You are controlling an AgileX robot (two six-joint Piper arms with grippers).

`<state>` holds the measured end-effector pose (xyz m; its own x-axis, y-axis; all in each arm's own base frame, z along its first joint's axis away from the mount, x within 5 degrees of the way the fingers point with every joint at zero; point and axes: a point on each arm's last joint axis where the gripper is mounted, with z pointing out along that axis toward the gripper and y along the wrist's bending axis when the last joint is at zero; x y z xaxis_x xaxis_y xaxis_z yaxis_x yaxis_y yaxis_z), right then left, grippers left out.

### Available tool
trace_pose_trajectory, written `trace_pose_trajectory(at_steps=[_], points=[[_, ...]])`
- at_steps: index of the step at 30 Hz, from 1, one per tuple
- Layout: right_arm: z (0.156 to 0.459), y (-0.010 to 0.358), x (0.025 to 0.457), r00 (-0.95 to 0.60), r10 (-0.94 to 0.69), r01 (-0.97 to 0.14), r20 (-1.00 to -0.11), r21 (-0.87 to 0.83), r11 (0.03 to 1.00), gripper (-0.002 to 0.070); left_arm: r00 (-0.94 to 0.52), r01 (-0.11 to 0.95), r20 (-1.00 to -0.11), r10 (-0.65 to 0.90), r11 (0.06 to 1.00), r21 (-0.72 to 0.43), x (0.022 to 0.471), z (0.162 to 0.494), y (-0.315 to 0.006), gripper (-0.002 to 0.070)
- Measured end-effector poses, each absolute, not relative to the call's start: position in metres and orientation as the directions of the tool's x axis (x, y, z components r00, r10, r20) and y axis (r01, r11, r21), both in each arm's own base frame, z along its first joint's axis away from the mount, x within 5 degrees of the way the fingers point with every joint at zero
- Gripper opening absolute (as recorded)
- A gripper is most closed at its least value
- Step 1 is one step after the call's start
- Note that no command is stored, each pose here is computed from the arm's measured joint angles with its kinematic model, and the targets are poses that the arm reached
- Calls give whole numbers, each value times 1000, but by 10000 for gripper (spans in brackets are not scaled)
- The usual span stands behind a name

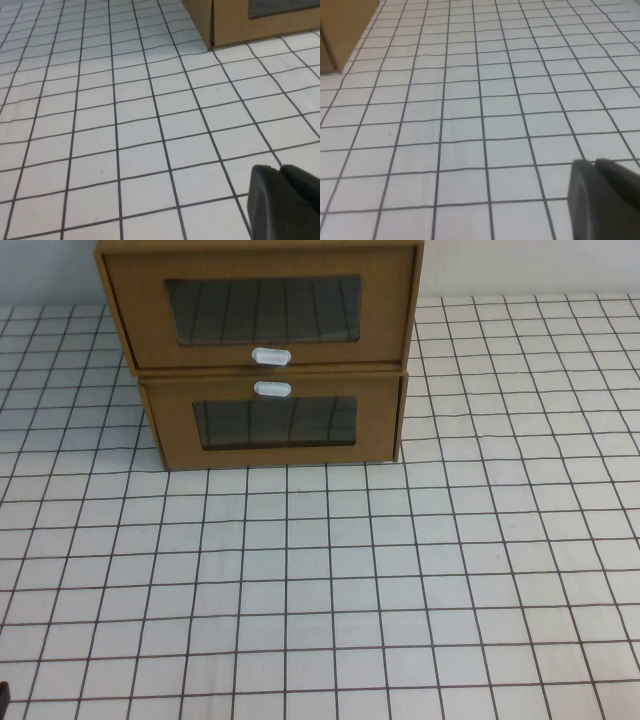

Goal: Open the shoe box
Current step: 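Pull the top drawer of the cardboard box fully open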

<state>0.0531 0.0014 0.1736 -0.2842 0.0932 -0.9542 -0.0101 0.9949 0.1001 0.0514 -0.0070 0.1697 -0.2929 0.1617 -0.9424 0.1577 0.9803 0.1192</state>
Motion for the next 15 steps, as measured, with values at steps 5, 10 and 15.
trace_pose_trajectory(at_steps=[5,10,15], points=[[174,1,53,-284,93,-10,-954,100,995,-13,-293,158,-942,162,980,119,51,170,-7,-2],[174,1,53,-284,93,-10,-954,100,995,-13,-291,157,-943,161,980,119,52,170,-7,-2],[174,1,53,-284,93,-10,-954,100,995,-13,-286,156,-945,161,980,120,52,170,-7,-2]])
